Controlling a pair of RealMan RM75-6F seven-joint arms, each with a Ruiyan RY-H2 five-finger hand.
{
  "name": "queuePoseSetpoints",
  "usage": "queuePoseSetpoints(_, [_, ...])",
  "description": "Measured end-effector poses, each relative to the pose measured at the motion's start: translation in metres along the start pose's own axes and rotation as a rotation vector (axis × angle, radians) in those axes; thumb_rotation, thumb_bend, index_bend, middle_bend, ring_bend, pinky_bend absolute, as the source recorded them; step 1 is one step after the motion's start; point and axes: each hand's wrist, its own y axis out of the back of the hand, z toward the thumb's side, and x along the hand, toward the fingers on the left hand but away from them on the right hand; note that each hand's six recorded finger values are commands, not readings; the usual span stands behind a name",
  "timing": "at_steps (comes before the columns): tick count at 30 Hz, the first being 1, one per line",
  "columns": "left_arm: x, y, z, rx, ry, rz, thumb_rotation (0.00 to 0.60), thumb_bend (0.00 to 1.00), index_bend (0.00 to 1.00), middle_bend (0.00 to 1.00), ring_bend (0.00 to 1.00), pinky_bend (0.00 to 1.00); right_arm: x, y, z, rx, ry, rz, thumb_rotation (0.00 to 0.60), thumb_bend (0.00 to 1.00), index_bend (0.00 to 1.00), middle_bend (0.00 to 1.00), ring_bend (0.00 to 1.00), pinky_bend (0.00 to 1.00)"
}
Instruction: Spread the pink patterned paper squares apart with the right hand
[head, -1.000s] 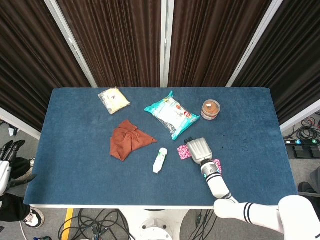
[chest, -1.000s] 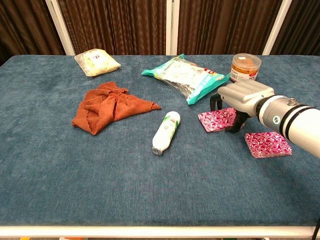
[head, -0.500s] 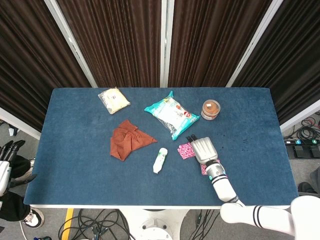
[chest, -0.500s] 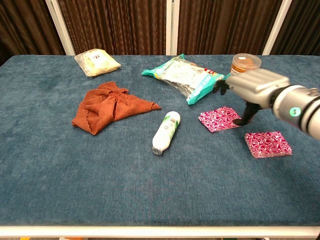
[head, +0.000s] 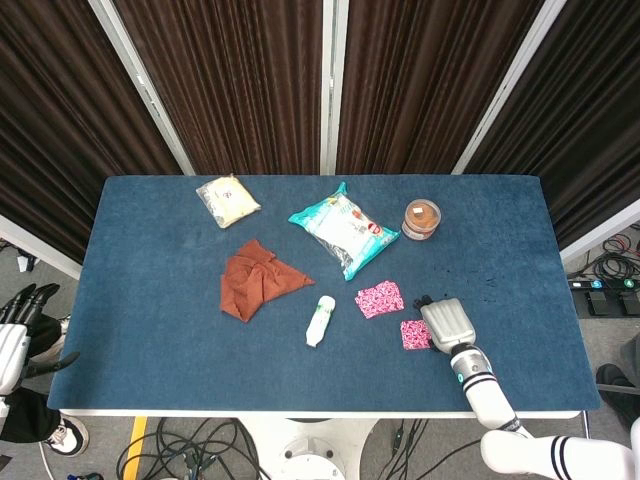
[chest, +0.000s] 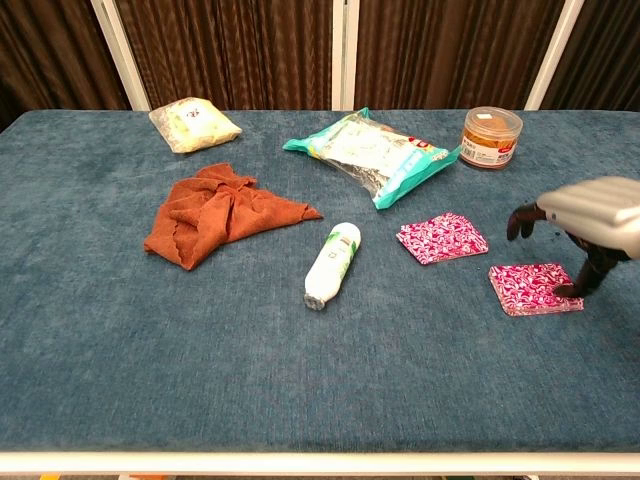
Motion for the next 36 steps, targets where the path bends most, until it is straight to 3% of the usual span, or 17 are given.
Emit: queuePoseSetpoints(36, [0.000,0.003,-0.001,-0.007,0.005,0.008,0.600,0.02,0.09,0.10,0.00,0.13,0.002,-0.013,0.012,0.018,0.025,-0.006,0.600,0.16,0.34,0.32,0.77,0.83])
